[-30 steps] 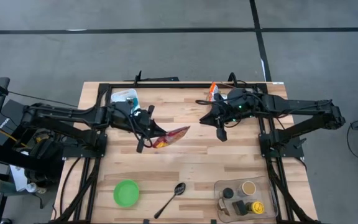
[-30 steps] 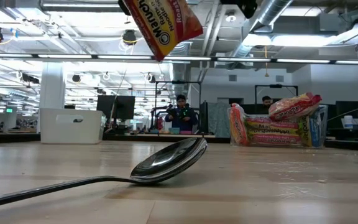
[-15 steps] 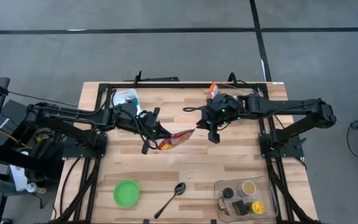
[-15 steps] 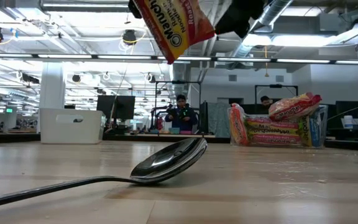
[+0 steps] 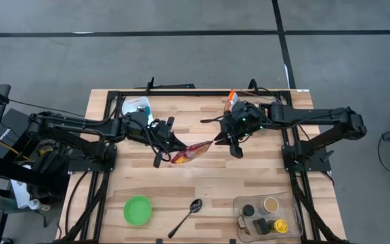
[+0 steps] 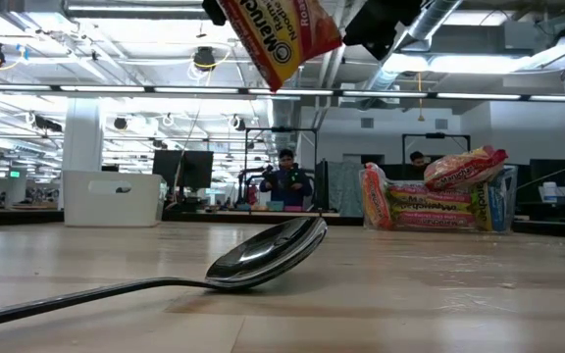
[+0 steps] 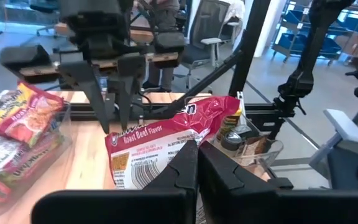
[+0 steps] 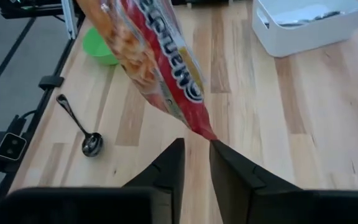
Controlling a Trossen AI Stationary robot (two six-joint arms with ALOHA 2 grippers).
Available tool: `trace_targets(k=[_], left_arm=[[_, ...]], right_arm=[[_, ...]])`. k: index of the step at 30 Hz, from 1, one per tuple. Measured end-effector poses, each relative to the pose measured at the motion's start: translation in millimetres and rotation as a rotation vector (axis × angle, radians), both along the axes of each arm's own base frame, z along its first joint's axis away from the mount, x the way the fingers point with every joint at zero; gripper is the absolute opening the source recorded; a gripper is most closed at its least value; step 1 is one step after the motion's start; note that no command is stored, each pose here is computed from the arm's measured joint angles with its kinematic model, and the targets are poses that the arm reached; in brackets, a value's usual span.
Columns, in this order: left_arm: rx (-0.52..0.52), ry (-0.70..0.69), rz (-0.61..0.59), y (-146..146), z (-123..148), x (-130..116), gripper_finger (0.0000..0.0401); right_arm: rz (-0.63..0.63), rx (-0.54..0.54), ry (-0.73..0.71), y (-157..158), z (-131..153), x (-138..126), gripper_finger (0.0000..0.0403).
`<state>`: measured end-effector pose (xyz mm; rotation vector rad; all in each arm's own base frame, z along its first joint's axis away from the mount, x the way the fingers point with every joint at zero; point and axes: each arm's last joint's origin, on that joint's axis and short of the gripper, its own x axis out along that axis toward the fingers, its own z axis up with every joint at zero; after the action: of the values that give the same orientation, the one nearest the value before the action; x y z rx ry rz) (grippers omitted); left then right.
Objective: Pick & Place Food Item
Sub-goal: Put the red noodle pack into the top transparent bin
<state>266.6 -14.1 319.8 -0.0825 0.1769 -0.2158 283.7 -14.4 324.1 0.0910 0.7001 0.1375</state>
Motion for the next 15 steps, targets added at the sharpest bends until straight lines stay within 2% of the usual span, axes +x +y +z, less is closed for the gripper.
trace_targets(k=[4, 10, 15], left_arm=[[-0.033, 0.011, 0.003, -0.1, -0.4, -0.1, 0.0000], [-0.043, 0.012, 0.004, -0.1, -0.2, -0.1, 0.0000], [-0.045, -0.038, 0.003, -0.1, 4.5, 0.6, 0.0000]], right_arm=[[0.002, -0.002, -0.006, 0.0, 0.6, 0.2, 0.0100], [0.059, -0.076, -0.050, -0.1, 3.1, 1.6, 0.0173], [0.097, -0.114, -0.066, 2.0, 3.7, 2.2, 0.0218]])
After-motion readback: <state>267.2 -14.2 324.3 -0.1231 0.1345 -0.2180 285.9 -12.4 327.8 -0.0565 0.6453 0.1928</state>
